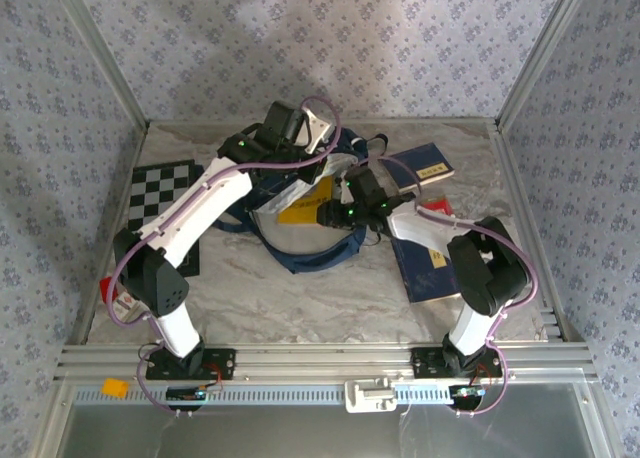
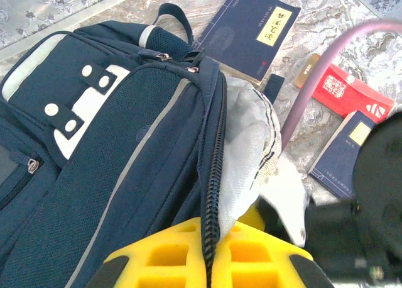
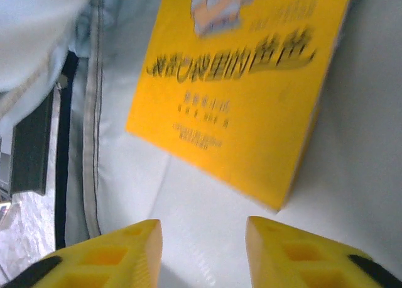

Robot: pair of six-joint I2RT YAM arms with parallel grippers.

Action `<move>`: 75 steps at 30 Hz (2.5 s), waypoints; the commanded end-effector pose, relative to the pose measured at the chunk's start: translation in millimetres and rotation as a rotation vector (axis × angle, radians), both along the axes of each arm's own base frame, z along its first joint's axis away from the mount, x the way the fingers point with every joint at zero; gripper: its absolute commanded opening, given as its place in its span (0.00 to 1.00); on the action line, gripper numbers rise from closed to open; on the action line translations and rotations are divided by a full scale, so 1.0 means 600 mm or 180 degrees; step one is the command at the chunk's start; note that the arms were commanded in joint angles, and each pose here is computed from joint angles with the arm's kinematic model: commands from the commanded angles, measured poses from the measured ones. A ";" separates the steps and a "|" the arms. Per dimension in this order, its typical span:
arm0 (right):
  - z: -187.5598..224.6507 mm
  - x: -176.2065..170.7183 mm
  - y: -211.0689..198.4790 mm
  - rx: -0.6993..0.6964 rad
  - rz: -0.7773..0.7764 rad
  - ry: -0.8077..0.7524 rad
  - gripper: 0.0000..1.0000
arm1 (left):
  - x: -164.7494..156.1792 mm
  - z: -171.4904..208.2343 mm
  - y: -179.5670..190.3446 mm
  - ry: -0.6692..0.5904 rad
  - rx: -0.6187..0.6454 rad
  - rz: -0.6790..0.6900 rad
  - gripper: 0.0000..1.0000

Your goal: Pack the student bag

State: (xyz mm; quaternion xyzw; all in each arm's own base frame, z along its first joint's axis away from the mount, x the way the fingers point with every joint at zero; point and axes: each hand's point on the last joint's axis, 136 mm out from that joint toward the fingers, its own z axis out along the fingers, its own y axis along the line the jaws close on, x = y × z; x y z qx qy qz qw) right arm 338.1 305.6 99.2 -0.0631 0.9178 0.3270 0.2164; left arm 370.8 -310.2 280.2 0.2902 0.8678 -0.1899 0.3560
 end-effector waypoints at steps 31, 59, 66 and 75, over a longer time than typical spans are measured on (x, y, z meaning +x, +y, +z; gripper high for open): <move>0.038 -0.043 -0.109 -0.0289 -0.0431 -0.0318 0.20 | -0.040 -0.026 0.022 0.0010 -0.0004 0.0048 0.00; -0.067 -0.128 -0.545 -0.1099 -0.2486 0.1303 0.76 | -0.211 -0.206 -0.234 0.1601 -0.1227 0.0843 0.47; -0.122 -0.143 -0.530 -0.1041 -0.2371 0.1561 0.77 | -0.215 -0.280 -0.256 0.1746 -0.1075 0.1012 0.48; -0.113 -0.192 -0.424 -0.0570 -0.1940 0.1633 0.69 | -0.214 -0.333 -0.226 0.1806 -0.0867 0.1302 0.47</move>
